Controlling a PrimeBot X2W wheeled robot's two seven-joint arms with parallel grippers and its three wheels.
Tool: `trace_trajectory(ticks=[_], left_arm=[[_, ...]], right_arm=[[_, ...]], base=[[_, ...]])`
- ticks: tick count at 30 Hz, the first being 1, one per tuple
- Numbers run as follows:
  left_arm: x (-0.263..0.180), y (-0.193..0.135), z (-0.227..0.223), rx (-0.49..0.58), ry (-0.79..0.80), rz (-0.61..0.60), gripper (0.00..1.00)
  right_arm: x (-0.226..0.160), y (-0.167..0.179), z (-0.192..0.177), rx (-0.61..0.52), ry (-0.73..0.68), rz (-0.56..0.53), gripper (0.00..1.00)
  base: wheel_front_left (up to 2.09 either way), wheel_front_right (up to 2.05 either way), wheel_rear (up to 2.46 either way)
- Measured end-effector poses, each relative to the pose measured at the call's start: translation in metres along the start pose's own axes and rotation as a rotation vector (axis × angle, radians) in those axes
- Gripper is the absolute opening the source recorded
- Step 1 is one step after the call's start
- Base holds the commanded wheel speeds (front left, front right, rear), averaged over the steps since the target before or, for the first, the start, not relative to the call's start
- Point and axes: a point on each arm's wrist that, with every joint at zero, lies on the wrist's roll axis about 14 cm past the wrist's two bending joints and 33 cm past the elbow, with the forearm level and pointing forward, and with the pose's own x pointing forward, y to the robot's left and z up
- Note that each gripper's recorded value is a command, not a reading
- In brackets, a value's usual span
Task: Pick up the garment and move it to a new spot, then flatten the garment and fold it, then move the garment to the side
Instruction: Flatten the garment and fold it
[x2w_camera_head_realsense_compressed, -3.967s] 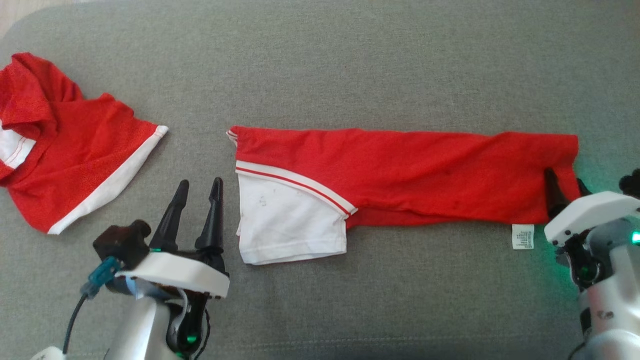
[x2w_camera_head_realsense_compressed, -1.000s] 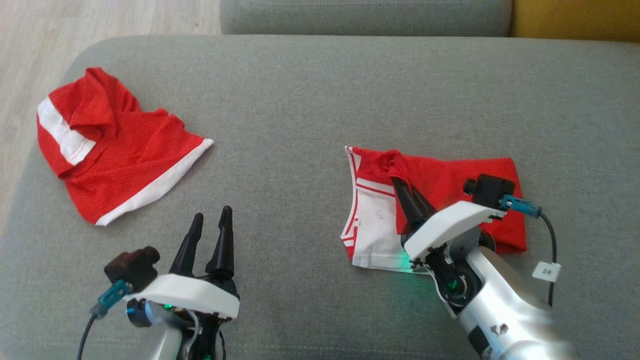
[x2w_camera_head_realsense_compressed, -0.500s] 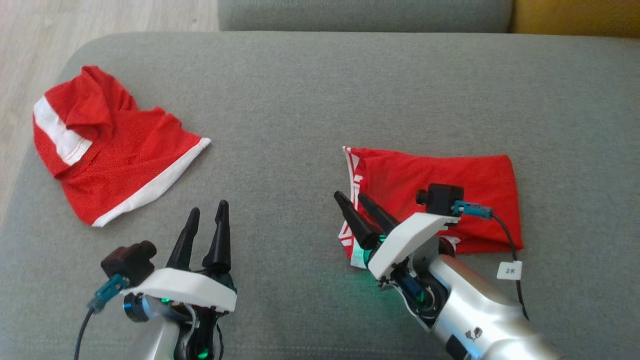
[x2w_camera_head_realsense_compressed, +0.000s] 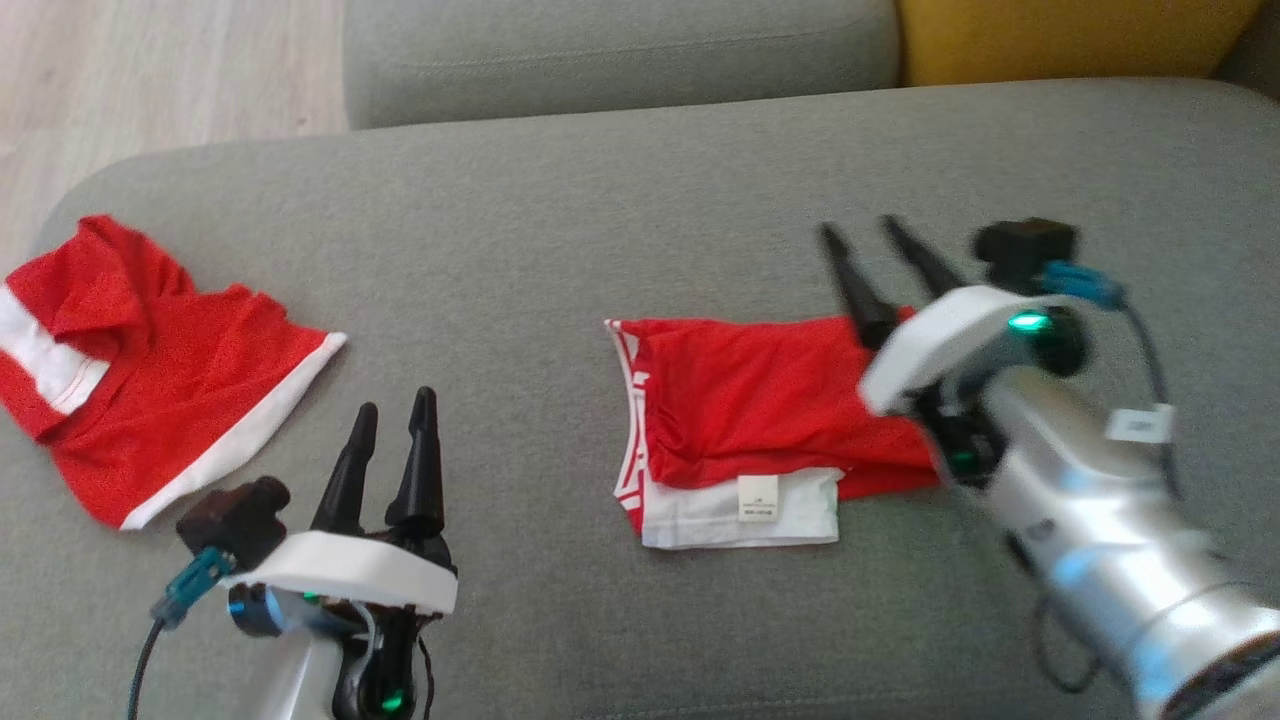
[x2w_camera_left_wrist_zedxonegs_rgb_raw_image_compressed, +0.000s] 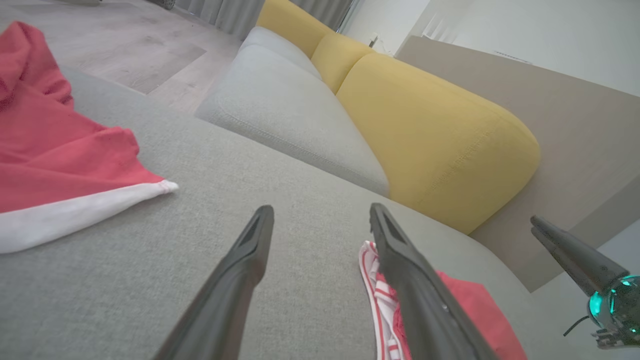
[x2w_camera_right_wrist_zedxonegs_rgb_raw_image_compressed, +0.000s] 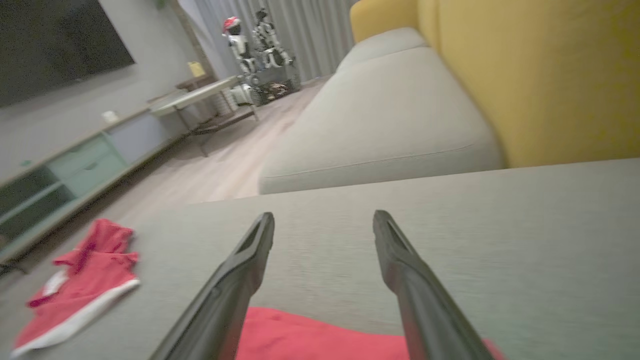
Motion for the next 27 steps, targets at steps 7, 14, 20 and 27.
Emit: trace_trajectory(ticks=[7, 14, 20, 27], left_arm=[[0.006, -0.017, 0.008, -0.002, -0.027, -0.046, 1.0], [0.009, -0.03, 0.013, 0.054, -0.042, -0.092, 1.0], [-0.003, -0.024, -0.002, 0.117, -0.001, -0.079, 1.0], [-0.012, -0.024, -0.003, 0.173, -0.002, -0.077, 1.0]], right_arm=[[-0.031, -0.063, 0.02, -0.139, -0.052, -0.125, 1.0], [-0.074, -0.095, 0.023, -0.194, -0.141, -0.221, 1.0], [-0.114, -0.095, -0.01, -0.182, -0.159, -0.316, 1.0], [-0.132, -0.075, -0.04, -0.176, -0.121, -0.335, 1.0]], base=[[0.0, 0.0, 0.0], [0.0, 0.0, 0.0], [0.0, 0.0, 0.0], [0.0, 0.0, 0.0]])
